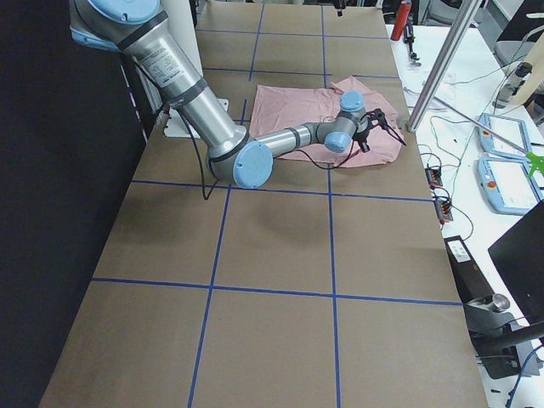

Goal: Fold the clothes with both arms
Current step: 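Fold the sleeve onto the shirt with the right gripper while the left arm approaches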

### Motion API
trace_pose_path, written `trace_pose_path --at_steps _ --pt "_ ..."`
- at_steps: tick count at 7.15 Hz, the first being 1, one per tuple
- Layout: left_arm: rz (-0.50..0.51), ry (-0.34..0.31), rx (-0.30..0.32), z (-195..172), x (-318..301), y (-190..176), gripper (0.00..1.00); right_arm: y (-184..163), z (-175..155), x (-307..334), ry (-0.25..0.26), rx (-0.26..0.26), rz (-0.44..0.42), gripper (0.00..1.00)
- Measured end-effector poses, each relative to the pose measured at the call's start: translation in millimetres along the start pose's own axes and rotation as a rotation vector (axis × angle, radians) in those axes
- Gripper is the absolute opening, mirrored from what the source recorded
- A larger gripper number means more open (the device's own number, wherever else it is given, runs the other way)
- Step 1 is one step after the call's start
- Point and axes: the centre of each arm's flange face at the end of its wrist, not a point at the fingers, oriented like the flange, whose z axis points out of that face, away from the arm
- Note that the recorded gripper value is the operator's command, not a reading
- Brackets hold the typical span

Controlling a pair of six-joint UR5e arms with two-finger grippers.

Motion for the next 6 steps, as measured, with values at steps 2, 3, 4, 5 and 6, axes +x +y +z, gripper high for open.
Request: trace_pose_path --at_steps 2,3,4,5,6 --pt "-0.003 -0.001 -0.001 0 -1 0 1.0 -19 12 -55 0.038 0.008 -0.01 0.0" --pt "-0.009 0.0 0.0 0 1 -1 1.0 -24 17 -63 0.053 0.009 -0.009 0.99" --pt "-0.022 0.002 0.002 0 2 -2 1.0 -27 21 -66 0.065 0.011 -0.008 1.0" --pt "-0.031 0.003 0.003 0 4 -3 1.0 -27 22 -67 0.069 0.013 -0.009 1.0" --pt "-0.034 0.005 0.002 1 6 -4 1.0 -28 22 -70 0.068 0.014 -0.006 1.0"
